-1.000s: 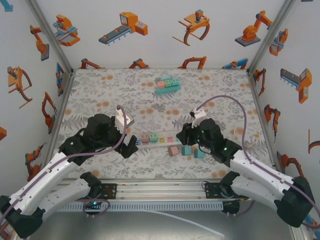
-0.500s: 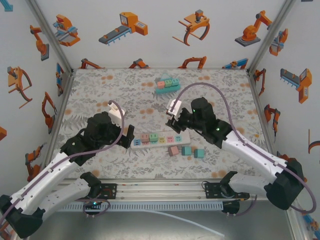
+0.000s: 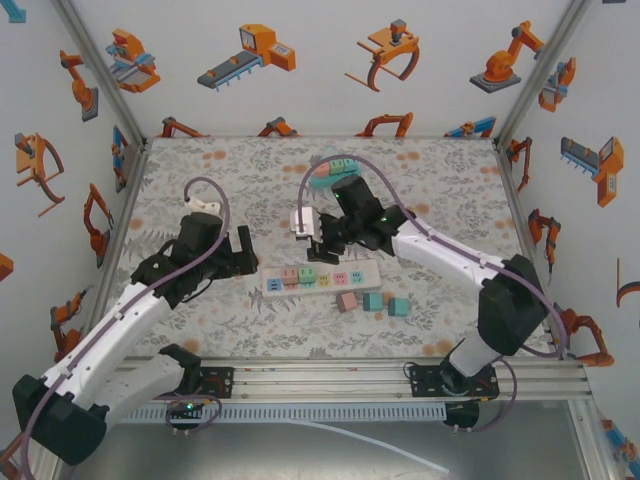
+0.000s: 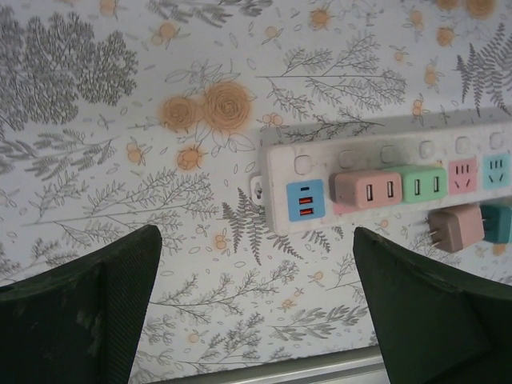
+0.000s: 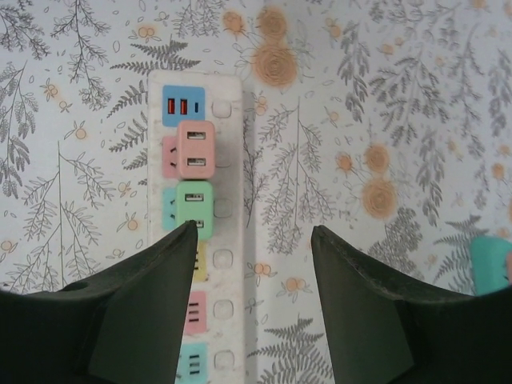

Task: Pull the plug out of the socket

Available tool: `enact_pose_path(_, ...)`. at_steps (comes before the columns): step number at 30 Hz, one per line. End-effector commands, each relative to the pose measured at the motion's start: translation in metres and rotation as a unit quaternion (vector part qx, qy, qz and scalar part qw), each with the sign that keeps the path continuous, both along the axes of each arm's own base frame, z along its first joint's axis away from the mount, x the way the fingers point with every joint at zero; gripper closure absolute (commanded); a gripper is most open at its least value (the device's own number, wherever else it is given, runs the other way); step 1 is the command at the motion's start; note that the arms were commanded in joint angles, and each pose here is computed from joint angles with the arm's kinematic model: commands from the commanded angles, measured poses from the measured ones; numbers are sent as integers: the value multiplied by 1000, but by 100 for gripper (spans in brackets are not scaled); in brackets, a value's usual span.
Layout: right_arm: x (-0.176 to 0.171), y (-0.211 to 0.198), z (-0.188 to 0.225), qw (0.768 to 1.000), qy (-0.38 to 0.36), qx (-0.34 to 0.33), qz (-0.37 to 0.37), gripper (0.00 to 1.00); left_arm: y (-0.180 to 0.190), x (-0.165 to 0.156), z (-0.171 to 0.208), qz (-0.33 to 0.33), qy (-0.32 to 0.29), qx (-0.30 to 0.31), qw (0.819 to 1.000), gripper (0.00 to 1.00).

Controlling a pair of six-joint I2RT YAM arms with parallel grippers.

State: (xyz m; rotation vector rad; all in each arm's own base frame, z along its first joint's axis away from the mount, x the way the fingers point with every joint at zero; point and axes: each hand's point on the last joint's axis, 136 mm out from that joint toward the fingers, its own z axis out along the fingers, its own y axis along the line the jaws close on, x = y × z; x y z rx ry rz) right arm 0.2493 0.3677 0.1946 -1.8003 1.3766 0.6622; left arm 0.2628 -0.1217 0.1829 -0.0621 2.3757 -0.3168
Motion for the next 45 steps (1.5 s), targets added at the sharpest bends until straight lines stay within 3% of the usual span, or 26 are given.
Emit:
enact_pose_path(1, -11, 10, -10, 999, 20, -10, 42, 43, -8, -3, -10, 20, 57, -51, 997, 3)
enact_pose_path(8, -10, 18, -43, 997, 53, -29, 51, 43, -20, 12, -42, 10, 67, -59, 996, 0)
enact_pose_path(18, -15, 18, -73, 994, 84, -51, 55, 45, -40, 19, -82, -40, 106, -50, 992, 5)
enact_pose_path(25, -16, 16, -87, 993, 87, -67, 49, 54, -43, 20, -99, -46, 134, -37, 989, 18)
enact_pose_path(34, -19, 18, -85, 992, 91, -61, 60, 66, -41, 15, -126, -44, 187, -9, 981, 21)
enact_pose_path(45, -23, 19, -81, 992, 89, -56, 70, 73, -29, 3, -149, -34, 231, 27, 972, 28)
